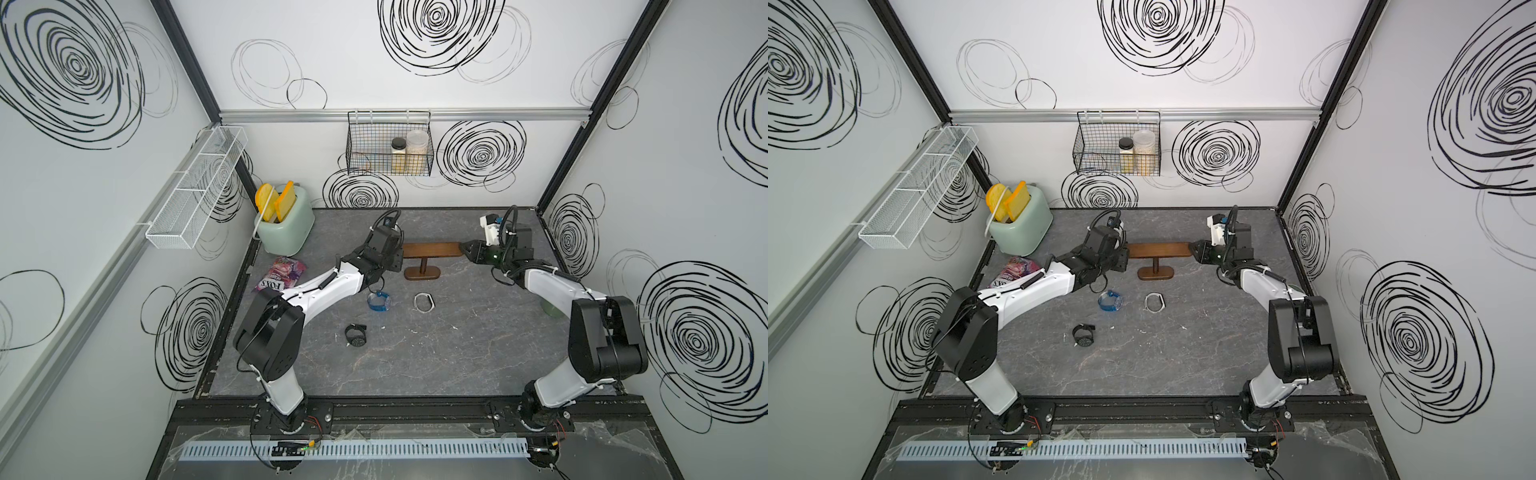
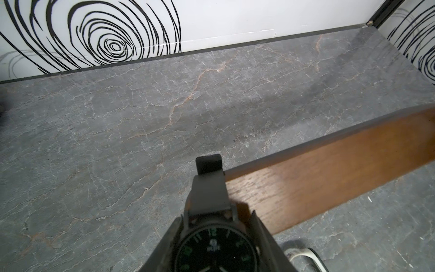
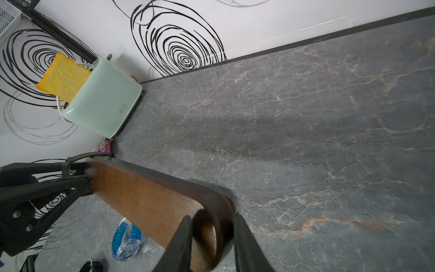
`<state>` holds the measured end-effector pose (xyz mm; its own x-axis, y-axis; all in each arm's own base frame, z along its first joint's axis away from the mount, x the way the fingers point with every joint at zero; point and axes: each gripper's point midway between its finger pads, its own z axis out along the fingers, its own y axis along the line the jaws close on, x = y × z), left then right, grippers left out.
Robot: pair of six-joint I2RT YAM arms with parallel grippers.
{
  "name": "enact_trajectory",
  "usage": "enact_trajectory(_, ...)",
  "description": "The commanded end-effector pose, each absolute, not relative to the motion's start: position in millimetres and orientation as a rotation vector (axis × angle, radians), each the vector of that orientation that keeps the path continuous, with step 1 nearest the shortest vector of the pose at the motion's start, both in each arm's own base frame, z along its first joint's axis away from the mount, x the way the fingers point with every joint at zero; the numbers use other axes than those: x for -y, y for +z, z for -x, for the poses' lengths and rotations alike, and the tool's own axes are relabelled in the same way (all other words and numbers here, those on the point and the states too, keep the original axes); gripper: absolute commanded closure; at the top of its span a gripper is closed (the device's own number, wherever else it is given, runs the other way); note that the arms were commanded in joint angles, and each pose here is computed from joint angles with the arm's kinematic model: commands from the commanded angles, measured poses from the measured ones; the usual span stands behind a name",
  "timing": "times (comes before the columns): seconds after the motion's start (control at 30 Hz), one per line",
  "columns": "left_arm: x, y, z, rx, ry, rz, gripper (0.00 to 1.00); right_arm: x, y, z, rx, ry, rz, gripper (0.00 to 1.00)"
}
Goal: Place watch on stand
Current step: Place the watch on the stand.
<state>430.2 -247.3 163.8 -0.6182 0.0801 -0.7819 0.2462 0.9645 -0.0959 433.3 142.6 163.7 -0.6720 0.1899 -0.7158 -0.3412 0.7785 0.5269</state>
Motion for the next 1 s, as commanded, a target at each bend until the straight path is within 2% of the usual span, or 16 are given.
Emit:
enact_trajectory(0.0, 265.2, 176.8, -436.8, -2.191, -0.283, -0.221, 0.69, -153.6, 162.8, -429.1, -2.160, 0.852, 0.161, 0.69)
enact_trajectory(0.37, 281.3, 178.8, -435.9, -2.190, -0.255, -0.244, 0.68, -159.2, 164.8, -427.0, -2.159, 0.857, 0.182, 0.69)
enact_trajectory(0.67, 267.5, 182.2, -435.4, -2.172, -0.112, -0.204, 0.68, -161.2, 163.4, -427.1, -2.162, 0.859, 0.187, 0.70)
enact_trajectory(0.97, 274.6, 182.9, -435.8, -2.166, -0.106, -0.208, 0.66, -161.6, 164.7, -425.1, -2.161, 0.859, 0.192, 0.72)
